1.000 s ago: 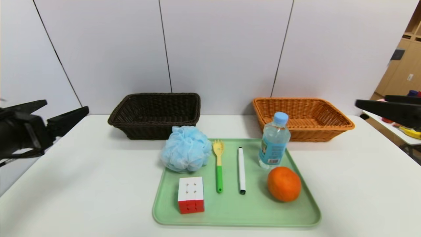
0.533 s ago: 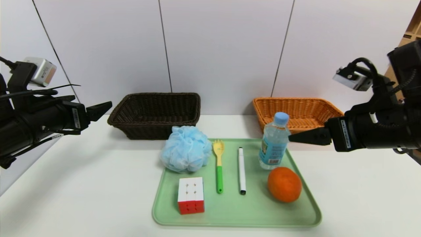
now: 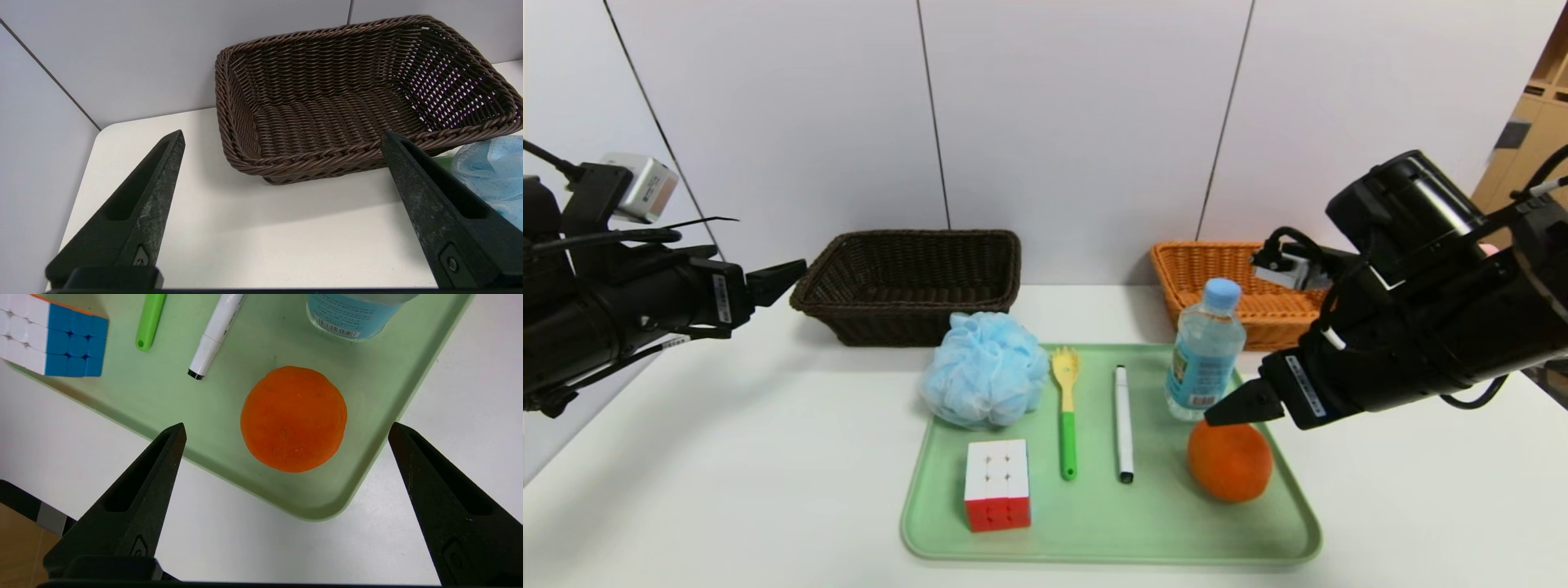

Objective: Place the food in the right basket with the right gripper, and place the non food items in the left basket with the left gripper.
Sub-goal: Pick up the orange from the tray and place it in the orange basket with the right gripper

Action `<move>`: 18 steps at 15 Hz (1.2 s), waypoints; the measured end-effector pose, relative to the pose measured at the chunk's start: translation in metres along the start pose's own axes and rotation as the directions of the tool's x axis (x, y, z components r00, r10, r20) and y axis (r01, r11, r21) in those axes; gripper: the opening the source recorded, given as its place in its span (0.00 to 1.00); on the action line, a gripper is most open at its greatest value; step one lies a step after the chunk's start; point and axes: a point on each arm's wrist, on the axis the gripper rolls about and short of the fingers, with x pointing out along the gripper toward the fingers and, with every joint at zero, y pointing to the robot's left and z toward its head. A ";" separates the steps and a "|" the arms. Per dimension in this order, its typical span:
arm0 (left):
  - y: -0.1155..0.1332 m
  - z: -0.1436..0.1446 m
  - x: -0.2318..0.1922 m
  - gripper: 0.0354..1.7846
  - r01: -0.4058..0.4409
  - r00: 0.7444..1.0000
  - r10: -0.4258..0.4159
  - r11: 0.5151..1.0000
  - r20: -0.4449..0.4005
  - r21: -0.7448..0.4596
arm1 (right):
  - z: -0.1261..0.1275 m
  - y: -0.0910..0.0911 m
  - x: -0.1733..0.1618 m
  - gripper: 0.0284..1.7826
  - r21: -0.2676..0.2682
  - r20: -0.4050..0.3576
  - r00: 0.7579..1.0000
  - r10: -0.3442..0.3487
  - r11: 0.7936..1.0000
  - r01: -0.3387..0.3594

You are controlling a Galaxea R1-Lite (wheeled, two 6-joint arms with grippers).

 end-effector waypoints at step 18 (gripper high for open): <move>-0.001 -0.005 -0.001 0.94 0.000 1.000 0.000 1.000 -0.014 0.007 | -0.011 0.000 0.075 0.71 -0.056 -0.110 0.993 -0.038 0.998 0.032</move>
